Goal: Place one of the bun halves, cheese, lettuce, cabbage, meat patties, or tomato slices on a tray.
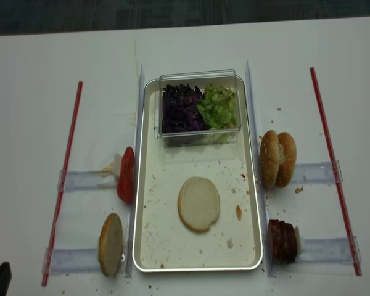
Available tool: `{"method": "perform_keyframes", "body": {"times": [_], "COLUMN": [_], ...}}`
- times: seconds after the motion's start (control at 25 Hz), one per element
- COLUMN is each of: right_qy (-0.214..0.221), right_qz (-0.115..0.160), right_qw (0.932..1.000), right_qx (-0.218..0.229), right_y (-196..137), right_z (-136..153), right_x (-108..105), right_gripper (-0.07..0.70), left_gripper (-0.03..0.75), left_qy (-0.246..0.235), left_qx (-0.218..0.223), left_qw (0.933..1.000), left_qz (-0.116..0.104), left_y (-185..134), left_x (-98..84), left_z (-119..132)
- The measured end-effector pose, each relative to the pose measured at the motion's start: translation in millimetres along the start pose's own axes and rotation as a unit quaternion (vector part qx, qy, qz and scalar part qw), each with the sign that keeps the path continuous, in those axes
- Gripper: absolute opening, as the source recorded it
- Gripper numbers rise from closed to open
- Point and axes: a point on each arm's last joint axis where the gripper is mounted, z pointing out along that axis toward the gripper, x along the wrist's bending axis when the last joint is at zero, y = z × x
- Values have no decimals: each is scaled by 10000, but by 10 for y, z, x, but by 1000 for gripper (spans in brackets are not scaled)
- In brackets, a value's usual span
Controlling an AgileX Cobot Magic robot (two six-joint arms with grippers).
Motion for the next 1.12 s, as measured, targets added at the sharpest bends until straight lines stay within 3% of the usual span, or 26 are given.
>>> {"method": "perform_keyframes", "body": {"times": [1.12], "right_qy": [0], "right_qz": [0], "right_qw": [10000], "right_qx": [0], "right_y": [0], "right_z": [0], "right_x": [0], "right_gripper": [480], "left_gripper": [493], "left_qy": [0], "left_qx": [-8], "left_qw": [10000], "left_qz": [0], "left_y": [-1], "left_x": [0], "left_z": [-2]}}
